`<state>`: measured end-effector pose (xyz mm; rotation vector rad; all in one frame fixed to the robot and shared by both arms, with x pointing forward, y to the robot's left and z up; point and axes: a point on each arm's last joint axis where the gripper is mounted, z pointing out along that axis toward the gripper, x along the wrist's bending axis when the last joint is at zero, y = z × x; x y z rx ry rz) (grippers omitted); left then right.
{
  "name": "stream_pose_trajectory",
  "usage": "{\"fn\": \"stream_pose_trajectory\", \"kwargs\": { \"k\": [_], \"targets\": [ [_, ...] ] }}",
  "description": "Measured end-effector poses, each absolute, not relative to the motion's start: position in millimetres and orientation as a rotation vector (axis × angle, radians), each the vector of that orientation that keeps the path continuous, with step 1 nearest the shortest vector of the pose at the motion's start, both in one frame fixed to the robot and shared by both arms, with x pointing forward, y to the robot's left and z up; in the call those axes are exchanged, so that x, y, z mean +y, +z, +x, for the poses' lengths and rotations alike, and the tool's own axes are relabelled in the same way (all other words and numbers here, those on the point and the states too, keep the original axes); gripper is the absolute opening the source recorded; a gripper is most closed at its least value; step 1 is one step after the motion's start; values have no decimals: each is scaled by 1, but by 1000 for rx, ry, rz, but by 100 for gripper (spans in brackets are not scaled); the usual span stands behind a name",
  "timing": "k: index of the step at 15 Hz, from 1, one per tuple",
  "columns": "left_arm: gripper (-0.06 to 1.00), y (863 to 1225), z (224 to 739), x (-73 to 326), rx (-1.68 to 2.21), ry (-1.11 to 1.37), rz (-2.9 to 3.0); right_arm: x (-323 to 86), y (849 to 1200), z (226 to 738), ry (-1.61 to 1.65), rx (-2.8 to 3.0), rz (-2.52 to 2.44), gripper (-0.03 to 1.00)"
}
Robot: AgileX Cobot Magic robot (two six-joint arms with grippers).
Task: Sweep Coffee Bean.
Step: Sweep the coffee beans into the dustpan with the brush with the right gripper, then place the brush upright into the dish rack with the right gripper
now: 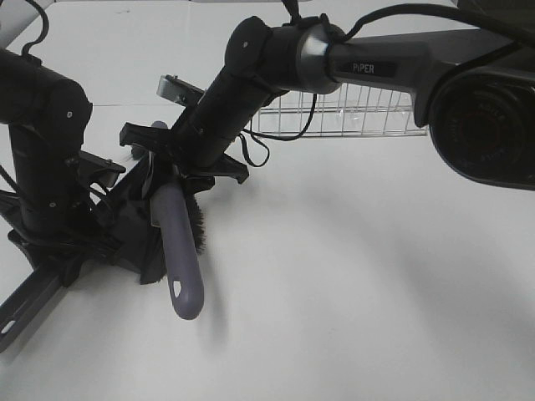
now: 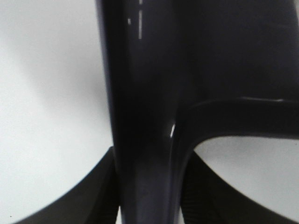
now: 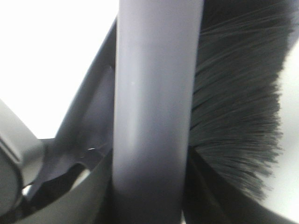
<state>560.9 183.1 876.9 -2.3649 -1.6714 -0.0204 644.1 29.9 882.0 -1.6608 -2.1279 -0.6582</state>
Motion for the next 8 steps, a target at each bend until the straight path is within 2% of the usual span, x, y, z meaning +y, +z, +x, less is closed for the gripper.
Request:
{"fn": "stream_pose_trajectory", "kwargs": {
  "k": [4, 8],
  "targets": [
    [31, 876, 561, 183, -1674, -20, -2366, 16, 888, 656, -735, -2013, -1606, 28],
    [31, 876, 561, 182, -1677, -18, -2369, -8, 945, 664, -829, -2185, -1552, 28]
  ]
}}
